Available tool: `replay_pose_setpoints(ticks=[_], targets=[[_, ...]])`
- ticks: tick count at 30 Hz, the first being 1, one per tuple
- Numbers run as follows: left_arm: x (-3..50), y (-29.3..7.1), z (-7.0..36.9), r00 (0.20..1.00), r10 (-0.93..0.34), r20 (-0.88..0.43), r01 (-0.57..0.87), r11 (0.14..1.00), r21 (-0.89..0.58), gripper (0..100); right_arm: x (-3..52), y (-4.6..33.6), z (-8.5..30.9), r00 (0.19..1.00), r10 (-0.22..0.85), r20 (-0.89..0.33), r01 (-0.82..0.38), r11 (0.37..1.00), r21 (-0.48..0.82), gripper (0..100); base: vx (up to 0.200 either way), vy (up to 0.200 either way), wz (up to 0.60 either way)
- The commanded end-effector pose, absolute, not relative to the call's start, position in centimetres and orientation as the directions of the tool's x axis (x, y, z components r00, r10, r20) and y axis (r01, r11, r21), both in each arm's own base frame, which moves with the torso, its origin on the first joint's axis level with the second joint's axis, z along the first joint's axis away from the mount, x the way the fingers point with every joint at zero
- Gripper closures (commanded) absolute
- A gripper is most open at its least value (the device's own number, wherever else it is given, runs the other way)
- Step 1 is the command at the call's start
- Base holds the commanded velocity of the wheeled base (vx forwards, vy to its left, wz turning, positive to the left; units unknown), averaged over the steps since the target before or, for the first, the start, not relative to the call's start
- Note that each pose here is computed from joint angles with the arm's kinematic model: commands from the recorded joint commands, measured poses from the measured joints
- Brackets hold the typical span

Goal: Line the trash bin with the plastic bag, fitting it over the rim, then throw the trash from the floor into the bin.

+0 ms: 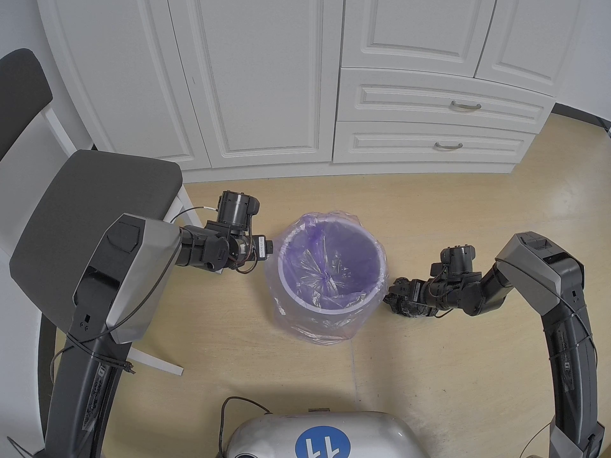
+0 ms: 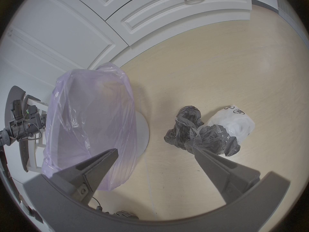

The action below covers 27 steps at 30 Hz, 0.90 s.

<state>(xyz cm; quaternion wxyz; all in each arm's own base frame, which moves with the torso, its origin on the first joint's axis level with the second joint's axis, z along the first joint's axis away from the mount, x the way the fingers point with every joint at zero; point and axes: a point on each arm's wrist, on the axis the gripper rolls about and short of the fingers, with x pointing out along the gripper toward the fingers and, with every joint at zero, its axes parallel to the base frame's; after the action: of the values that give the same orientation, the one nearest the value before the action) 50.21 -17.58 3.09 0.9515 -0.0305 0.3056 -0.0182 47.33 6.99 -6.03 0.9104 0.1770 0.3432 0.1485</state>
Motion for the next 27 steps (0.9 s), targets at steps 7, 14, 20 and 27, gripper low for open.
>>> replay_pose_setpoints(ticks=[7, 14, 20, 27], targets=[[50.4, -17.5, 0.6, 0.787, -0.042, -0.616, -0.015, 0.996, -0.088, 0, 47.3, 7.0, -6.1, 0.719, 0.392, -0.573, -0.148, 0.893, 0.426, 0, 0.000, 0.000, 0.00], [50.2, -17.9, -0.9, 0.772, -0.046, -0.634, -0.053, 0.989, -0.138, 0, 47.3, 7.0, -6.1, 0.719, 0.392, -0.573, -0.149, 0.893, 0.424, 0, 0.000, 0.000, 0.00], [50.2, -18.2, -1.5, 0.772, -0.063, -0.632, -0.063, 0.983, -0.175, 0, 47.3, 7.0, -6.1, 0.719, 0.392, -0.573, -0.149, 0.893, 0.424, 0, 0.000, 0.000, 0.00], [50.4, -18.3, -2.6, 0.773, -0.080, -0.629, -0.093, 0.967, -0.238, 0, 47.3, 7.0, -6.1, 0.719, 0.392, -0.573, -0.149, 0.893, 0.424, 0, 0.000, 0.000, 0.00]])
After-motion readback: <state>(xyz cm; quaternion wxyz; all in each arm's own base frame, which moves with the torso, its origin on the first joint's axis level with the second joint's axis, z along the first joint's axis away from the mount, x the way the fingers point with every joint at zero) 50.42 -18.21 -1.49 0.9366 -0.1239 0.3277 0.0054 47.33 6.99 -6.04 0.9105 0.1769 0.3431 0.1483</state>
